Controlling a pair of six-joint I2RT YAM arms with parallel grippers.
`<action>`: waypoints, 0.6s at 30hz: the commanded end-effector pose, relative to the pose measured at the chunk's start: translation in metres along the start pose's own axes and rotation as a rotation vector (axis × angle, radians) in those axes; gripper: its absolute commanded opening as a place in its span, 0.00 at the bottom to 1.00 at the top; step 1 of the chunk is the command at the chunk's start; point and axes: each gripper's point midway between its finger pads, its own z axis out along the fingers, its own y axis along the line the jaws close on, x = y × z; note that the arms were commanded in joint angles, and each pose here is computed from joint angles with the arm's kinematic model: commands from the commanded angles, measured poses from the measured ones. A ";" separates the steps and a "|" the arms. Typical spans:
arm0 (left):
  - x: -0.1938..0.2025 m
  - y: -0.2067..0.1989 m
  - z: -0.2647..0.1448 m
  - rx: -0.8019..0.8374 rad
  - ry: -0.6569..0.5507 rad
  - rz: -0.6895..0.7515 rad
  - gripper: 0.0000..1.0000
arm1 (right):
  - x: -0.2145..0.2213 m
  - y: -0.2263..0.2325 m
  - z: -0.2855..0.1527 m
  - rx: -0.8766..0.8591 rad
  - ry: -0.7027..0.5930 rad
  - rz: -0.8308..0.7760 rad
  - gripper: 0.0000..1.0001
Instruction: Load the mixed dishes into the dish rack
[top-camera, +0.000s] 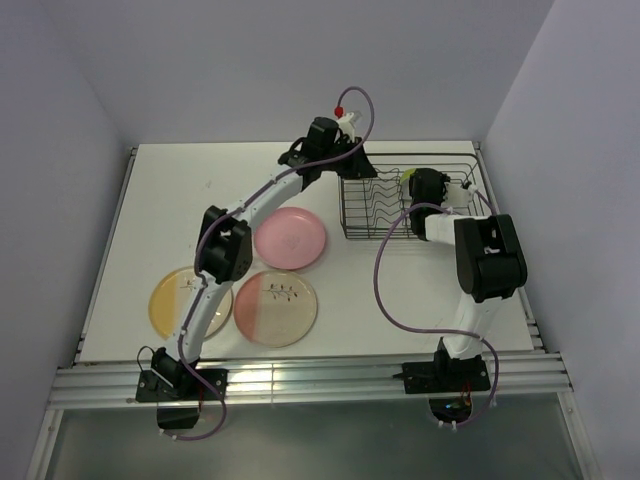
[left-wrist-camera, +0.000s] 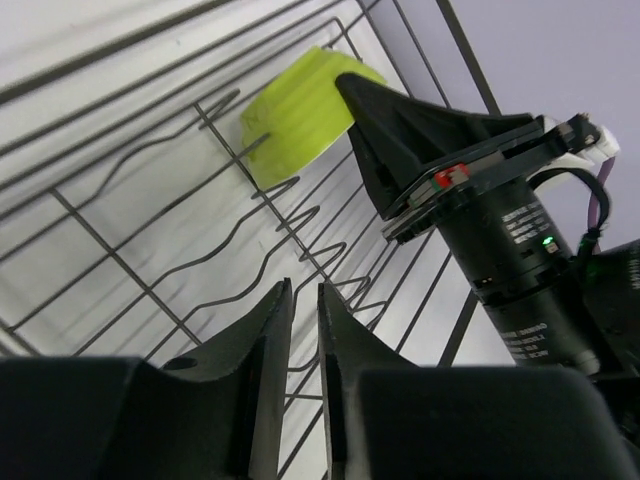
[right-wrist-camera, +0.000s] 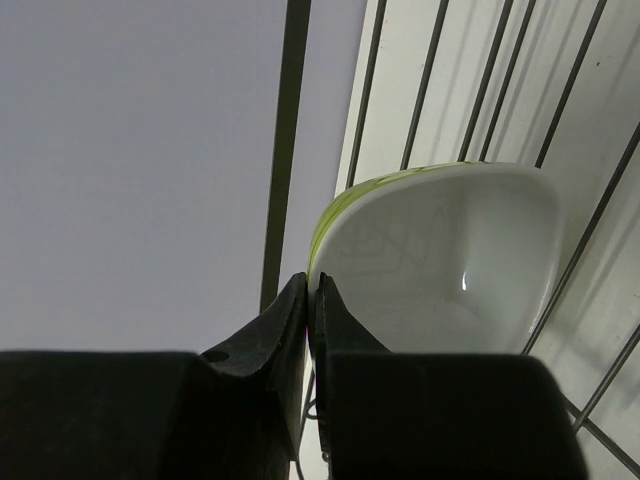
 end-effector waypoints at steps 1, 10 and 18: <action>-0.005 -0.024 0.009 0.124 -0.015 0.005 0.24 | 0.018 -0.082 -0.017 0.244 0.078 -0.163 0.08; 0.005 -0.020 0.016 0.117 -0.011 -0.016 0.27 | 0.016 -0.080 -0.025 0.280 0.074 -0.249 0.21; 0.010 -0.015 0.014 0.093 0.006 -0.011 0.28 | 0.021 -0.079 -0.028 0.336 0.076 -0.321 0.40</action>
